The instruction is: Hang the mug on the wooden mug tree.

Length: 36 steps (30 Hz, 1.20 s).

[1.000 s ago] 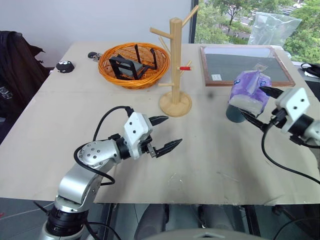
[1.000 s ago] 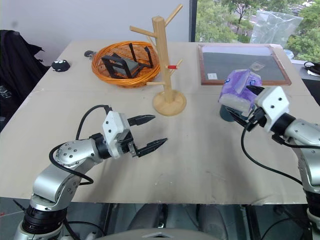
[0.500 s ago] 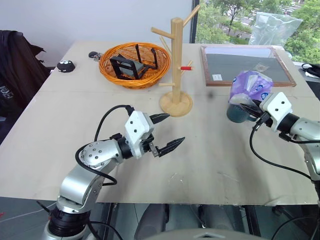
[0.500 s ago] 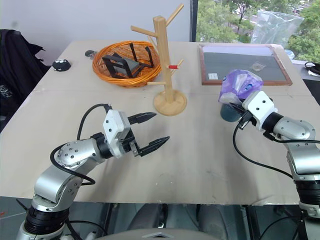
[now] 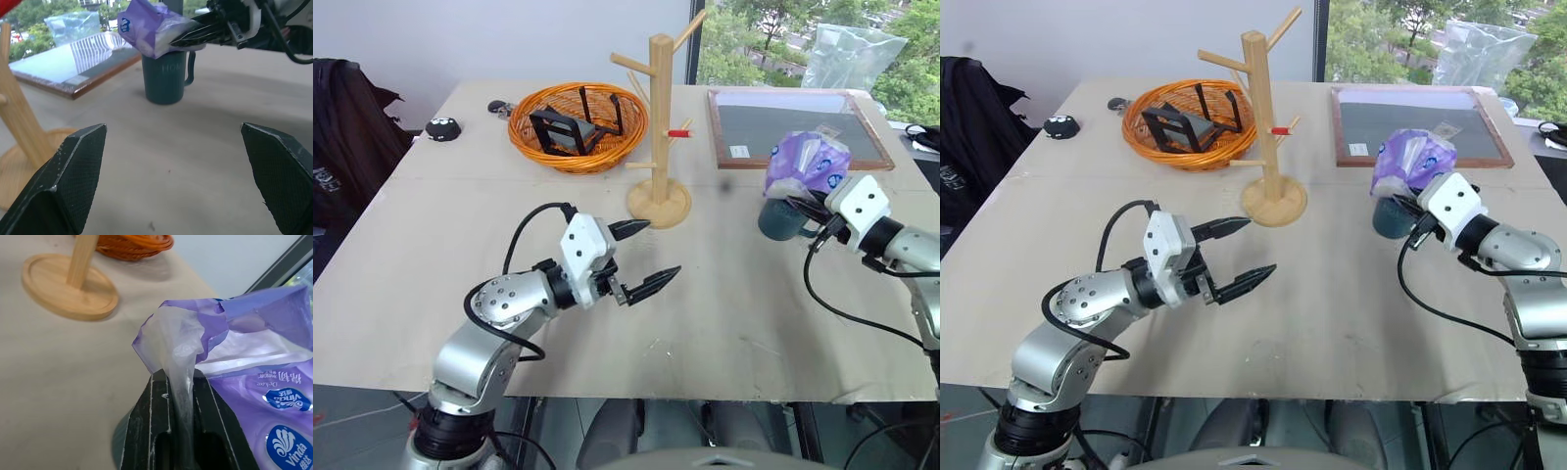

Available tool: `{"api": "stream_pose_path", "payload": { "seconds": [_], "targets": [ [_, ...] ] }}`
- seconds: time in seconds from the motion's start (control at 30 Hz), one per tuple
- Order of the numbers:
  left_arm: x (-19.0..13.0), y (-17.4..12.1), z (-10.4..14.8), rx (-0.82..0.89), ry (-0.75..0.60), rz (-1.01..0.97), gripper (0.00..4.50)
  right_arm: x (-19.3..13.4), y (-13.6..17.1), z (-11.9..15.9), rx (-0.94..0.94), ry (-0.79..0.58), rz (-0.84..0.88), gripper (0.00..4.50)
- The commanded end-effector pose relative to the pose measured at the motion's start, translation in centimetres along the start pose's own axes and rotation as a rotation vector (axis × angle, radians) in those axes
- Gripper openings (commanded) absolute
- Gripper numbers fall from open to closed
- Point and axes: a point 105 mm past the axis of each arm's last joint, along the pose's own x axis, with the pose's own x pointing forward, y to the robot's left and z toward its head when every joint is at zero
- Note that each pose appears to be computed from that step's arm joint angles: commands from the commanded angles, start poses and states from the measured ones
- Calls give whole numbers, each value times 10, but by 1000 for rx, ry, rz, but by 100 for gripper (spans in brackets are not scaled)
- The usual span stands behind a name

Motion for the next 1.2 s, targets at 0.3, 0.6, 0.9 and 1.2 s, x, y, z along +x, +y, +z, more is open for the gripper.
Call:
{"api": "stream_pose_path", "payload": {
  "seconds": [0.3, 0.6, 0.9, 1.2],
  "targets": [
    [34, -13, 28, -50, -153, -175, 450, -58, -48, 23, -28, 62, -172, 4],
    [70, -34, 24, -34, -117, -452, 450, -145, -17, -57, 180, 404, -291, 4],
    [76, -29, 15, -7, -52, -503, 450, -187, -4, -78, 268, 515, -356, 307],
    [68, -18, 19, -31, -60, -404, 450, -134, -15, -17, 332, 217, -365, 420]
  ]
}}
